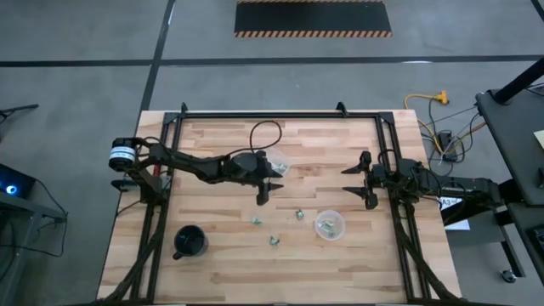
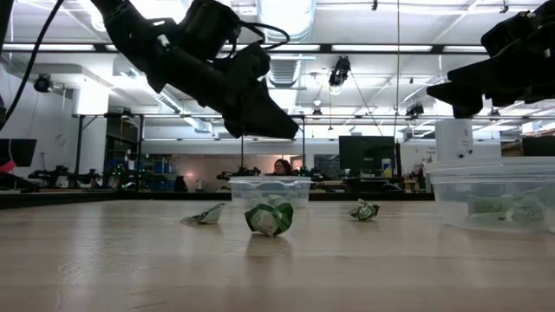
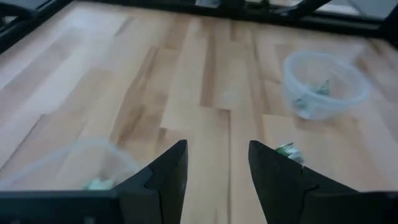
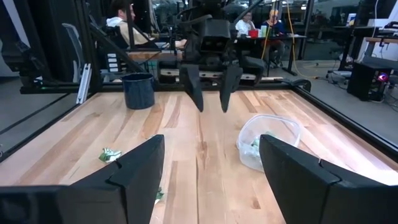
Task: Pick and place Stevia / Truvia into bins
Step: Put the stevia packet into the oval transparent container
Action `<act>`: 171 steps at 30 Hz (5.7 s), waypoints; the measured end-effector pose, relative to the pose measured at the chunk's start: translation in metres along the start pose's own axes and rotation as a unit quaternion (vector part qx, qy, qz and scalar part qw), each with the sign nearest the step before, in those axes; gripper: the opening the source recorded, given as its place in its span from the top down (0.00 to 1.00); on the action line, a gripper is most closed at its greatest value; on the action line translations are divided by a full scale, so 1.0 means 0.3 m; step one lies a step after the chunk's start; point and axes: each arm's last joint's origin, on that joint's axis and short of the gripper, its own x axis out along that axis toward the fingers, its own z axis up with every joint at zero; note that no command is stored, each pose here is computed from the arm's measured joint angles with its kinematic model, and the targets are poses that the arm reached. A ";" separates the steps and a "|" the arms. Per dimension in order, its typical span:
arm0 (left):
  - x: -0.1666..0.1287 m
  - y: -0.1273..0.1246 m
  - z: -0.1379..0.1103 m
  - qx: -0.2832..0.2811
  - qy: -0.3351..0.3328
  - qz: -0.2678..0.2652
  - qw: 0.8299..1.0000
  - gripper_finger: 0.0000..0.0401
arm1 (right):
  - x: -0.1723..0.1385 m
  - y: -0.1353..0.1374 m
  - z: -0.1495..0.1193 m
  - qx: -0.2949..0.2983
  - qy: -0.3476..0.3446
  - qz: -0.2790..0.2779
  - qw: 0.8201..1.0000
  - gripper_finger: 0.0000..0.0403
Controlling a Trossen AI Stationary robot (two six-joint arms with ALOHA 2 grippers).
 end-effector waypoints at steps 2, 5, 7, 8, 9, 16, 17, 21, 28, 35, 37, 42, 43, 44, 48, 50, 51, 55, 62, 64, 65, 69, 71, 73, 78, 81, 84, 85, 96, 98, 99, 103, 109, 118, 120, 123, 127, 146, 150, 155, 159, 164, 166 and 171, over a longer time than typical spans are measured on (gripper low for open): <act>0.001 -0.005 0.006 0.001 -0.003 -0.009 1.000 0.62 | 0.000 0.000 0.000 0.000 0.000 0.000 1.000 0.37; -0.001 -0.013 0.010 0.002 -0.003 -0.027 1.000 0.62 | 0.000 0.000 0.000 0.000 0.000 0.000 1.000 0.38; -0.009 -0.023 0.022 0.008 -0.009 -0.042 0.999 0.62 | 0.000 0.000 0.000 0.000 0.000 0.000 1.000 0.39; -0.012 -0.029 0.029 0.017 -0.014 -0.051 0.998 0.62 | 0.000 0.000 0.000 0.000 0.000 0.000 1.000 0.39; -0.018 -0.038 0.034 0.027 -0.017 -0.056 0.998 0.62 | 0.000 0.000 0.000 0.000 0.000 0.000 1.000 0.39; -0.060 -0.103 0.063 0.066 -0.039 -0.084 0.993 0.62 | 0.000 0.000 0.000 0.000 0.000 0.000 1.000 0.37; -0.065 -0.113 0.065 0.068 -0.039 -0.088 0.993 0.62 | 0.000 0.000 0.000 0.000 0.000 0.000 1.000 0.37; -0.092 -0.141 0.076 0.076 -0.017 -0.099 0.992 0.62 | 0.000 0.000 0.000 0.000 0.000 0.000 1.000 0.37; -0.118 -0.167 0.058 0.081 0.049 -0.108 0.990 0.62 | 0.000 0.000 0.000 0.000 0.000 0.000 1.000 0.39; -0.121 -0.195 0.061 0.108 0.057 -0.119 0.985 0.62 | 0.000 0.000 0.000 0.000 0.000 0.000 1.000 0.38; -0.122 -0.203 0.067 0.110 0.054 -0.121 0.985 0.62 | 0.000 0.000 0.000 0.000 0.000 0.000 1.000 0.38; -0.129 -0.237 0.091 0.116 0.056 -0.133 0.983 0.62 | 0.000 0.000 0.000 0.000 0.000 0.000 1.000 0.38; -0.131 -0.245 0.093 0.117 0.060 -0.136 0.982 0.62 | 0.000 0.000 0.000 0.000 0.000 0.000 1.000 0.38; -0.133 -0.253 0.095 0.119 0.064 -0.139 0.981 0.62 | 0.000 0.000 0.000 0.000 0.000 0.000 1.000 0.39; -0.143 -0.282 0.103 0.126 0.085 -0.147 0.977 0.62 | 0.000 0.000 0.000 0.000 0.000 0.000 1.000 0.39; -0.147 -0.294 0.106 0.130 0.090 -0.145 0.977 0.62 | 0.000 0.000 0.000 0.000 0.000 0.000 1.000 0.38; -0.149 -0.299 0.107 0.131 0.091 -0.141 0.977 0.62 | 0.000 0.000 0.000 0.000 0.000 0.000 1.000 0.38; -0.153 -0.315 0.105 0.141 0.094 -0.136 0.976 0.62 | 0.000 0.000 0.000 0.000 0.000 0.000 1.000 0.37; -0.158 -0.324 0.093 0.149 0.107 -0.120 0.976 0.62 | 0.000 0.000 0.000 0.000 0.000 0.000 1.000 0.38; -0.159 -0.323 0.088 0.152 0.114 -0.103 0.976 0.62 | 0.000 0.000 0.000 0.000 0.000 0.000 1.000 0.39; -0.160 -0.321 0.085 0.155 0.122 -0.094 0.976 0.62 | 0.000 0.000 0.000 0.000 0.000 0.000 1.000 0.39; -0.171 -0.325 0.091 0.162 0.151 -0.066 0.973 0.62 | 0.000 0.000 0.000 0.000 0.000 0.000 1.000 0.38; -0.176 -0.336 0.101 0.166 0.151 -0.060 0.973 0.62 | 0.000 0.000 0.000 0.000 0.000 0.000 1.000 0.38; -0.180 -0.348 0.104 0.169 0.150 -0.063 0.972 0.62 | 0.000 0.000 0.000 0.000 0.000 0.000 1.000 0.37; -0.190 -0.385 0.107 0.178 0.144 -0.078 0.970 0.62 | 0.000 0.000 0.000 0.000 0.000 0.000 1.000 0.37; -0.194 -0.400 0.103 0.181 0.144 -0.084 0.969 0.62 | 0.000 0.000 0.000 0.000 0.000 0.000 1.000 0.38; -0.198 -0.410 0.100 0.184 0.144 -0.088 0.968 0.62 | 0.000 0.000 0.000 0.000 0.000 0.000 1.000 0.39; -0.199 -0.413 0.099 0.184 0.144 -0.089 0.968 0.62 | 0.000 0.000 0.000 0.000 0.000 0.000 1.000 0.39; -0.208 -0.440 0.092 0.112 0.148 -0.076 0.980 0.62 | 0.000 0.000 0.000 0.000 0.000 0.000 1.000 0.37; -0.208 -0.439 0.092 0.089 0.150 -0.071 0.982 0.62 | 0.000 0.000 0.000 0.000 0.000 0.000 1.000 0.37; -0.208 -0.439 0.093 0.080 0.150 -0.069 0.983 0.62 | 0.000 0.000 0.000 0.000 0.000 0.000 1.000 0.37; -0.208 -0.439 0.093 0.033 0.153 -0.061 0.986 0.62 | 0.000 0.000 0.000 0.000 0.000 0.000 1.000 0.38; -0.207 -0.436 0.093 -0.034 0.151 -0.036 0.987 0.62 | 0.000 0.000 0.000 0.000 0.000 0.000 1.000 0.38; -0.153 -0.420 0.061 -0.049 0.144 0.043 0.987 0.62 | 0.000 0.000 0.000 0.000 0.000 0.000 1.000 0.36; -0.133 -0.418 0.052 -0.052 0.149 0.051 0.986 0.62 | 0.000 0.000 0.000 0.000 0.000 0.000 1.000 0.37; -0.109 -0.417 0.052 -0.078 0.147 0.058 0.984 0.62 | 0.000 0.000 0.000 0.000 0.000 0.000 1.000 0.38; -0.088 -0.422 0.068 -0.098 0.141 0.074 0.982 0.62 | 0.000 0.000 0.000 0.000 0.000 0.000 1.000 0.38; -0.058 -0.452 0.077 -0.179 0.157 0.140 0.961 0.75 | 0.000 0.000 0.000 0.000 0.000 0.000 1.000 0.39; -0.066 -0.452 0.088 -0.198 0.165 0.152 0.954 0.75 | 0.000 0.000 -0.001 0.000 0.000 0.000 1.000 0.38; -0.057 -0.477 0.120 -0.202 0.154 0.141 0.957 0.75 | 0.000 0.000 -0.001 0.000 0.000 0.000 1.000 0.37; -0.023 -0.505 0.127 -0.180 0.170 0.118 0.962 0.75 | 0.000 0.000 0.000 0.000 0.000 0.000 1.000 0.37; 0.013 -0.530 0.132 -0.140 0.180 0.063 0.972 0.75 | 0.000 0.000 0.000 0.000 0.000 0.000 1.000 0.39; 0.021 -0.535 0.125 -0.138 0.175 0.055 0.973 0.75 | 0.000 0.000 0.000 0.000 0.000 0.000 1.000 0.39; 0.025 -0.539 0.129 -0.124 0.168 0.042 0.977 0.75 | 0.000 0.000 0.000 0.000 0.000 0.000 1.000 0.38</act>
